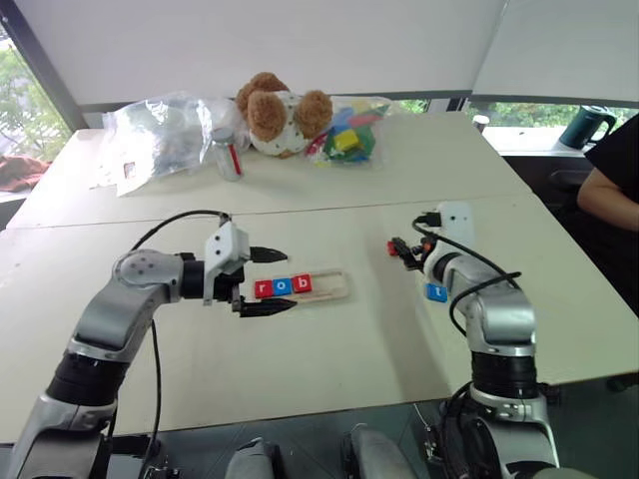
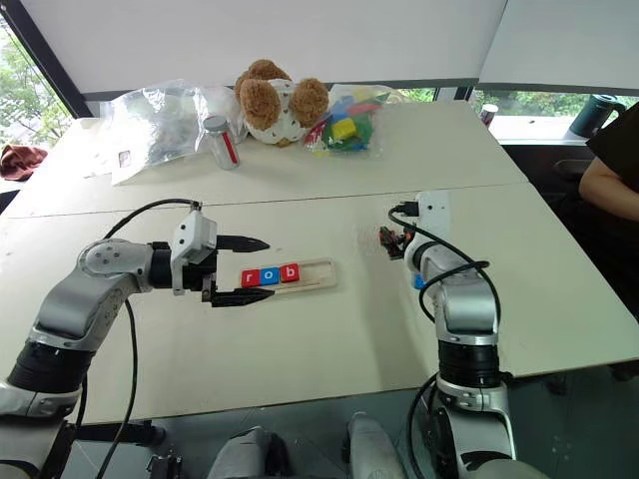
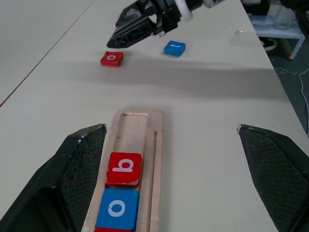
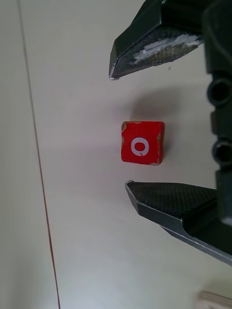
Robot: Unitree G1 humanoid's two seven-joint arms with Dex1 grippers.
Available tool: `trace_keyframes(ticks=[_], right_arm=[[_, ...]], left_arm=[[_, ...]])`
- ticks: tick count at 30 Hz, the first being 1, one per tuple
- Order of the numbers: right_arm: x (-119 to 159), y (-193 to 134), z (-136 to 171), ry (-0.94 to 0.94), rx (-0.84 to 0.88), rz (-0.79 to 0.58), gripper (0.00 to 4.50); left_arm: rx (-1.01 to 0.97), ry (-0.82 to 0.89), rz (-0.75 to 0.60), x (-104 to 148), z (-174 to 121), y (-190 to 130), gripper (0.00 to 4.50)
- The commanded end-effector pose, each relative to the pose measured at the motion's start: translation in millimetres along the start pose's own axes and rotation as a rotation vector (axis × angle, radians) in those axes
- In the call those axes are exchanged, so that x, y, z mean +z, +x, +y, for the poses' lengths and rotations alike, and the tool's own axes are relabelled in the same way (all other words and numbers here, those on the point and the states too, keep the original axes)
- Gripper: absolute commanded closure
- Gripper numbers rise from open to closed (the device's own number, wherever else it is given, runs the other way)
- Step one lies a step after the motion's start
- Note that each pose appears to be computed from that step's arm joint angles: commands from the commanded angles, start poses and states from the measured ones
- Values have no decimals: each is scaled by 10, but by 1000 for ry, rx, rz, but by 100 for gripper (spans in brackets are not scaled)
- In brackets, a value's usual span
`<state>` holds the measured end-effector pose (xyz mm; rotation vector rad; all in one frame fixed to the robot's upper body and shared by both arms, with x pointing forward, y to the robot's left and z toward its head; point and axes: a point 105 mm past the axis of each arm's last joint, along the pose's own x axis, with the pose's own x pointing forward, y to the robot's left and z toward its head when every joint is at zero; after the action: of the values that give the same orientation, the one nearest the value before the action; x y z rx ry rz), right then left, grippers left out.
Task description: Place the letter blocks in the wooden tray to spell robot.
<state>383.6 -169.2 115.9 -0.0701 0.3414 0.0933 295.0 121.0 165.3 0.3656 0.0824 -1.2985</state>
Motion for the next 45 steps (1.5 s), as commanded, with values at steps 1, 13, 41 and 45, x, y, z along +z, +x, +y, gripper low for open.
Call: trace_keyframes(ticks=[1,13,41,45], right_arm=[[75,83,67,-3,-20,-32,90],[-105,268,212,-59,-2,-3,177],[-411,-475,460,117,17,138,330],[-439,-476,453,94,25,148,183]], left_arm=[[0,18,-9,49,-34,2,0],[70,-20,7,-94,-15,-34,0],[34,-16,28,-263,58,68,0],[33,-10,25,-256,52,70,0]])
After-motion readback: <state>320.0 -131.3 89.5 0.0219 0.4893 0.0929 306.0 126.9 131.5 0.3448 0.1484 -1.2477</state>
